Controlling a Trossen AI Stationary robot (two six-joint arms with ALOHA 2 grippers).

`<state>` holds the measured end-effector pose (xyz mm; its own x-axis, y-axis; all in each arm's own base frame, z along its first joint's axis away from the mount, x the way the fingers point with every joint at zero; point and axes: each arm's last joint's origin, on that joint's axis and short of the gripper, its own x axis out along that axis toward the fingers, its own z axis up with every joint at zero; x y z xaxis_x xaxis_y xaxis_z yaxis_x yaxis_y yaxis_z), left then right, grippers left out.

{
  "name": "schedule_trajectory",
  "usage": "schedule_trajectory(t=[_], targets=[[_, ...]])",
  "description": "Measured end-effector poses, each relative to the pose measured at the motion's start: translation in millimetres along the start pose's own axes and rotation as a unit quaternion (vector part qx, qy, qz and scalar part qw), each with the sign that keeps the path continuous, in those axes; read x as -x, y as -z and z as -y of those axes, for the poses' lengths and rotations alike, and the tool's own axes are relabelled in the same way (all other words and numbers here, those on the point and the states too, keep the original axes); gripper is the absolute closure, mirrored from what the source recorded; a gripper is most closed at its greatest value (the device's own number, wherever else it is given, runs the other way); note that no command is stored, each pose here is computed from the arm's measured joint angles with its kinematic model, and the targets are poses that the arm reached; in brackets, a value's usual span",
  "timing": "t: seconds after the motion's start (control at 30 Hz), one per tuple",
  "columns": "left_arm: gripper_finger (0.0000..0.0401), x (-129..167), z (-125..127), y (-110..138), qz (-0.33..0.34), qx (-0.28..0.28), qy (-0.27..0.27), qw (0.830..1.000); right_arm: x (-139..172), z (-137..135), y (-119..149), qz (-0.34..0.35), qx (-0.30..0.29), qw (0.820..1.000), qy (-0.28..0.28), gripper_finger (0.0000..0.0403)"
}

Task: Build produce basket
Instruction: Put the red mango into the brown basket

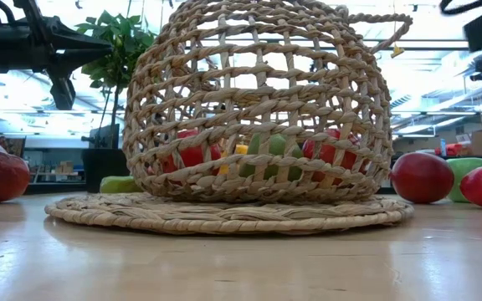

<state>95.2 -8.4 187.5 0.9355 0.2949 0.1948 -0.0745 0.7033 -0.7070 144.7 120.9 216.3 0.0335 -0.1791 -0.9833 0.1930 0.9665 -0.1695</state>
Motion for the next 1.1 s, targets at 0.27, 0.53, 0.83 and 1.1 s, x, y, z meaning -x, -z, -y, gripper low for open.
schedule_trajectory(t=[0.27, 0.53, 0.83, 1.1], targets=[[0.0366, 0.0, 0.0, 0.0, 0.0, 0.0, 0.0, 1.0, -14.2, 22.2, -24.7, -0.036, 0.015, 0.999, -0.011, 0.001], [0.0366, 0.0, 0.0, 0.0, 0.0, 0.0, 0.0, 1.0, -28.3, 39.5, -35.6, -0.055, 0.022, 0.998, -0.007, 0.0003], [0.0366, 0.0, 0.0, 0.0, 0.0, 0.0, 0.0, 1.0, -57.0, 50.4, -25.8, -0.089, 0.007, 0.996, 0.0, 0.0003], [0.0366, 0.0, 0.0, 0.0, 0.0, 0.0, 0.0, 1.0, -79.1, 53.1, -18.3, -0.099, -0.001, 0.995, -0.029, 0.0006]])
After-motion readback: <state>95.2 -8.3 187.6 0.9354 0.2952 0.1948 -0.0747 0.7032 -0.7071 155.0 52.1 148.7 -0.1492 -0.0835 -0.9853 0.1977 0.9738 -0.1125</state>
